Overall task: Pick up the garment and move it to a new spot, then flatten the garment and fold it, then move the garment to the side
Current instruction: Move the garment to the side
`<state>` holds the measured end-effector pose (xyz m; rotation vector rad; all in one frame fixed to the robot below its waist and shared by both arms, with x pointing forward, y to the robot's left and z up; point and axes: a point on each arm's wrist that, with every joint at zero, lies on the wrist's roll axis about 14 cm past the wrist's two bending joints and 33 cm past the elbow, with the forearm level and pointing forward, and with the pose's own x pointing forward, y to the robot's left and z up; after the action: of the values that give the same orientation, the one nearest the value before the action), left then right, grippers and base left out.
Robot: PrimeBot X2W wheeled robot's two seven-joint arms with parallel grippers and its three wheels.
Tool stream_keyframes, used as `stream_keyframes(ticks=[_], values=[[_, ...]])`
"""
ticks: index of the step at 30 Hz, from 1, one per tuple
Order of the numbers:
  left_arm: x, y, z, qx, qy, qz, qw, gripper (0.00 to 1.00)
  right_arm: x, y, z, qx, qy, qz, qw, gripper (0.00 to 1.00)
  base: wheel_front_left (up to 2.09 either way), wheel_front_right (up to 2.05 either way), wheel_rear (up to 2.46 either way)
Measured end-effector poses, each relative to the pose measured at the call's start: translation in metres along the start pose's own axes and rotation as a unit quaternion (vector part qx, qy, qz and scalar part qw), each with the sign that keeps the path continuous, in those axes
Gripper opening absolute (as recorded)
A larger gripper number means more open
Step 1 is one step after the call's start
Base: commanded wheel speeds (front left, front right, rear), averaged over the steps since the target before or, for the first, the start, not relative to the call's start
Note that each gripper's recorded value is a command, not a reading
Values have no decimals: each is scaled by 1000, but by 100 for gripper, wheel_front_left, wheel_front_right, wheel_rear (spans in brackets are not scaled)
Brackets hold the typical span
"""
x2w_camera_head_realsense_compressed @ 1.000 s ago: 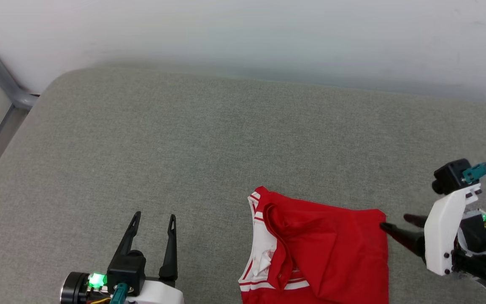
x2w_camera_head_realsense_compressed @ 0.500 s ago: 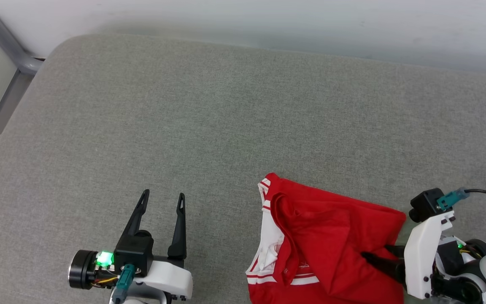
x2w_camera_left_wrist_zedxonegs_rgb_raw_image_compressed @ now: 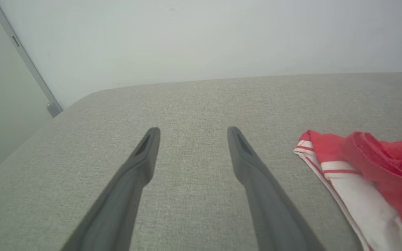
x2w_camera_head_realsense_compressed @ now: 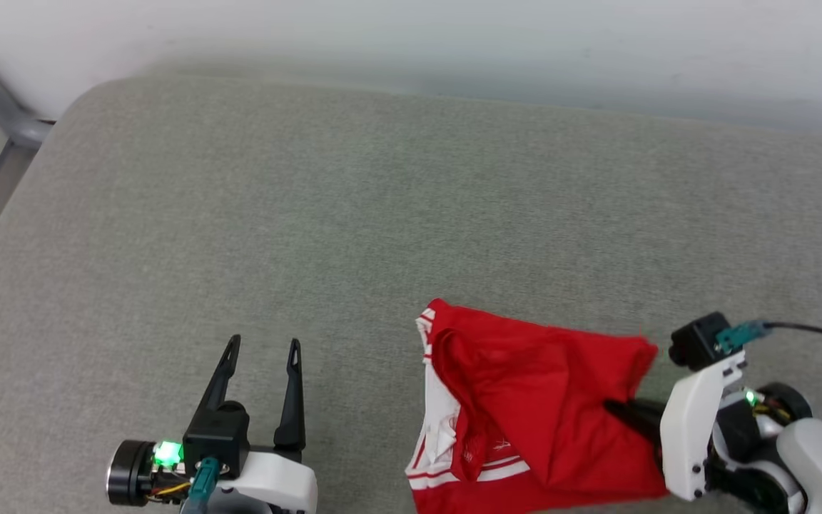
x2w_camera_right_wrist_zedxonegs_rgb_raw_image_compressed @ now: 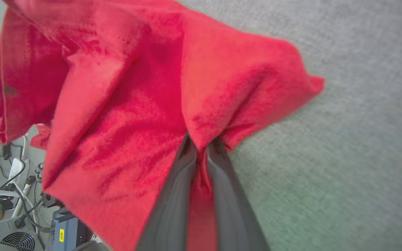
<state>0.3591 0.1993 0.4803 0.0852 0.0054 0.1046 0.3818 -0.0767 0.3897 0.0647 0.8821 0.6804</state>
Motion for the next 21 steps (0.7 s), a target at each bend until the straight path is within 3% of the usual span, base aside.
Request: stream_keyframes(ticks=[9,15,21], values=[[7,-18,4,-7,-9,-26,1000,100,-51,-29,59,-78,-105,-65,989,0,0,0,0],[16,-41,6,-12,-13,-59,998,100,-96,-54,71,-112,-126,-122,978,0,0,0,0],[27,-68,8,-17,-18,-96,995,100,-133,-77,68,-113,-135,-170,970,0,0,0,0]])
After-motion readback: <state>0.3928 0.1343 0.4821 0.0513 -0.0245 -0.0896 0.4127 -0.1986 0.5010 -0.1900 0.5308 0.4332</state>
